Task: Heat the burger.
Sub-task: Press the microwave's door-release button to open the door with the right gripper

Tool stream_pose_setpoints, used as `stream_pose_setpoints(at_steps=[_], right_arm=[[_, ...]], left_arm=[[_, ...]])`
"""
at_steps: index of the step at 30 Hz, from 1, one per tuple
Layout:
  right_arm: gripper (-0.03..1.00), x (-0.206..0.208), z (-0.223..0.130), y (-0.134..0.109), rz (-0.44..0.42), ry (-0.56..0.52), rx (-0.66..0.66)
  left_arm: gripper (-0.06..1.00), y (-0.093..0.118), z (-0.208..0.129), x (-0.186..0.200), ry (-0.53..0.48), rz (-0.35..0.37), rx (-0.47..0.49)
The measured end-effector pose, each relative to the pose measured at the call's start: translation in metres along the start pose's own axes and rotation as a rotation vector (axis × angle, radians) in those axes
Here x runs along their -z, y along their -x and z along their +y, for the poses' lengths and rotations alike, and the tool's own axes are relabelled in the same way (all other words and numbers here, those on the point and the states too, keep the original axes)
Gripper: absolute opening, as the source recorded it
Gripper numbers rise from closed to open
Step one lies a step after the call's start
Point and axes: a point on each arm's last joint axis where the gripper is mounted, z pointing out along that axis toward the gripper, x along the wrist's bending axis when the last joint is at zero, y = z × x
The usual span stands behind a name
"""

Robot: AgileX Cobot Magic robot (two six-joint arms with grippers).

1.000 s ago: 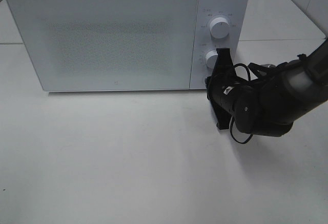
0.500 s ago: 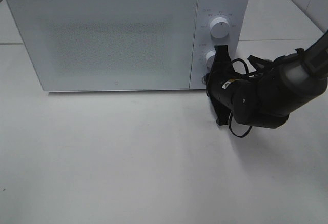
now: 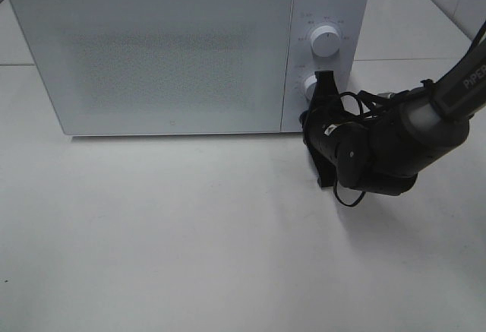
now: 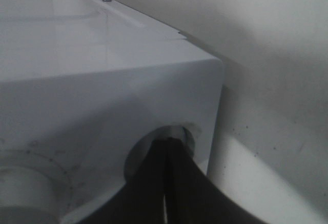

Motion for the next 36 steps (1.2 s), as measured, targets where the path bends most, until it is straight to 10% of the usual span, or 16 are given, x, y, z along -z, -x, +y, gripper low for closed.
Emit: stream_pose_setpoints(at_steps=[36], right_arm=[[0.0, -0.005, -0.007, -0.005, -0.062, -0.001, -0.072]], left_arm=[[0.97, 0.0, 0.0, 0.0, 0.0, 0.002, -0.001]])
